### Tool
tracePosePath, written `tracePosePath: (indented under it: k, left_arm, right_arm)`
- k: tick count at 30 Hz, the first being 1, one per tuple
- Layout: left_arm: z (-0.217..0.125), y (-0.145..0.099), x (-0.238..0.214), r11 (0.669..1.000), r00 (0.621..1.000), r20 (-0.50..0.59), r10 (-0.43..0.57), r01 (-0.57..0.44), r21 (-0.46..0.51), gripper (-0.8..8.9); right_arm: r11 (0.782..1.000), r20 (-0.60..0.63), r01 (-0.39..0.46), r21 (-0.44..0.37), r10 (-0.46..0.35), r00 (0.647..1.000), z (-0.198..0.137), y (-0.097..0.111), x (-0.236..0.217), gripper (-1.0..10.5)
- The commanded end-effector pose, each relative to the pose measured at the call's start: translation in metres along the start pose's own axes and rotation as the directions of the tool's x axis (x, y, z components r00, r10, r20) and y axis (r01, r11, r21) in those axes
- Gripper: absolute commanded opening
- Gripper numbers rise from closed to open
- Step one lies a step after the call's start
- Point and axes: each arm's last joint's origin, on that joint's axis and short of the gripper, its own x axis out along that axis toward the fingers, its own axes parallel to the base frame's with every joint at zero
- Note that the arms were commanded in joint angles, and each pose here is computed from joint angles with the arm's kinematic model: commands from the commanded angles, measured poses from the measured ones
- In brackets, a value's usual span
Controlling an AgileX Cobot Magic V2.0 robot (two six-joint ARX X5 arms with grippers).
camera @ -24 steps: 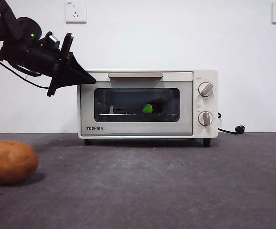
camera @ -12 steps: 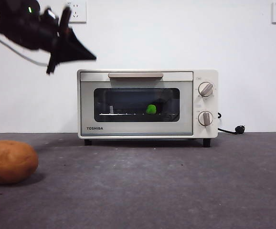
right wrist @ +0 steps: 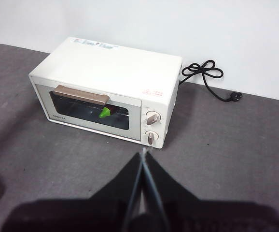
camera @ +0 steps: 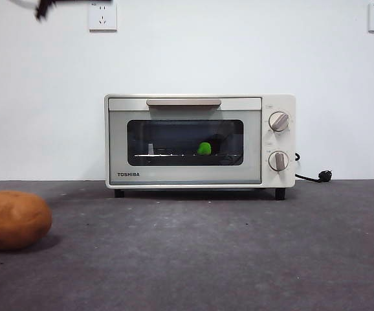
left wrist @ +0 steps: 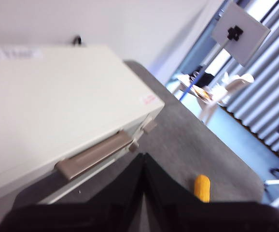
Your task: Take the eggplant from the table,put the eggplant in the oven
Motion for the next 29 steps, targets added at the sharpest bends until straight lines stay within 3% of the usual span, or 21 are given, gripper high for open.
tracePosePath:
  k: [1, 7, 12, 19, 29]
  left_arm:
    - [0.007, -0.027, -0.022, 0.997, 0.998, 0.038, 0.045, -0.047, 0.066, -0.06]
    - [0.006, -0.083, -0.076, 0.965, 0.971, 0.117, 0.207, -0.222, 0.14, -0.06]
    - [-0.006, -0.123, -0.117, 0.907, 0.92, 0.17, 0.353, -0.381, 0.178, -0.06]
    - [-0.025, -0.161, -0.159, 0.835, 0.85, 0.237, 0.47, -0.515, 0.192, -0.06]
    - [-0.037, -0.175, -0.173, 0.836, 0.852, 0.228, 0.471, -0.514, 0.192, -0.05]
  right_arm:
    - [1.0, 0.004, 0.004, -0.004, -0.004, 1.0, 0.0, 0.0, 0.0, -0.1]
    - [1.0, 0.003, 0.004, -0.004, -0.004, 1.0, 0.0, 0.0, 0.0, 0.0]
    - [1.0, 0.001, 0.004, -0.004, -0.004, 1.0, 0.0, 0.0, 0.0, 0.0]
    - [1.0, -0.052, 0.001, -0.011, -0.002, 0.999, -0.005, 0.0, 0.001, 0.0]
    - [1.0, -0.112, -0.002, -0.019, -0.001, 0.994, -0.007, 0.001, 0.008, 0.0]
